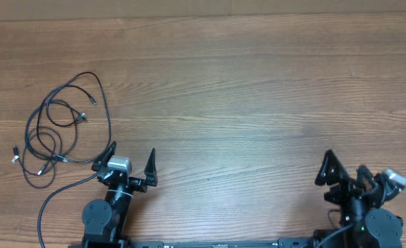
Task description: Untangle cables
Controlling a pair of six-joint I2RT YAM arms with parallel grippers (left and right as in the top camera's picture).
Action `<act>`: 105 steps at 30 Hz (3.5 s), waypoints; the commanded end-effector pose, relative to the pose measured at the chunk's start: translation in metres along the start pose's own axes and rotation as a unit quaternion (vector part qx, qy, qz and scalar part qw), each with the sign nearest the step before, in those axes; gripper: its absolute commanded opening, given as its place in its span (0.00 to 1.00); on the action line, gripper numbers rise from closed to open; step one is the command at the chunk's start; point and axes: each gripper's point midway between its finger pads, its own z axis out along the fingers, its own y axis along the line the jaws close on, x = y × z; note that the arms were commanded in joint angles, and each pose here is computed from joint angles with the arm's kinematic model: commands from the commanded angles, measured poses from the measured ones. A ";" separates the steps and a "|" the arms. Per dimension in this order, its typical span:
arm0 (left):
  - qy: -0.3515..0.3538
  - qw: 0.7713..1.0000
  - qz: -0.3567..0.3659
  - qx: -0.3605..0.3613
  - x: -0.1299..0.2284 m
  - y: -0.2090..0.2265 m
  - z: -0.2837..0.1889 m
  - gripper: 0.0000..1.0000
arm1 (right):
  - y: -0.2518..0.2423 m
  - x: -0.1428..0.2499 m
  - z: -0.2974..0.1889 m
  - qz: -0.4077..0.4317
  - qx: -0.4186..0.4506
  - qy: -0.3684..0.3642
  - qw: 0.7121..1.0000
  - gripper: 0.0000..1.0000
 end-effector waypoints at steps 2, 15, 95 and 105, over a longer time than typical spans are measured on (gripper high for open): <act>-0.002 1.000 0.010 -0.008 0.000 0.003 0.000 0.99 | 0.002 -0.002 0.018 0.006 -0.017 -0.040 0.999 1.00; -0.002 1.000 0.010 -0.008 0.000 0.003 0.000 1.00 | -0.005 0.022 0.058 0.015 -0.049 -0.092 0.994 1.00; -0.002 1.000 0.010 -0.008 0.000 0.003 0.000 0.99 | 0.014 0.052 0.064 -0.188 -0.113 -0.069 0.973 1.00; -0.002 1.000 0.010 -0.008 0.000 0.003 0.000 0.99 | 0.014 0.052 0.064 -0.188 -0.113 -0.069 0.973 1.00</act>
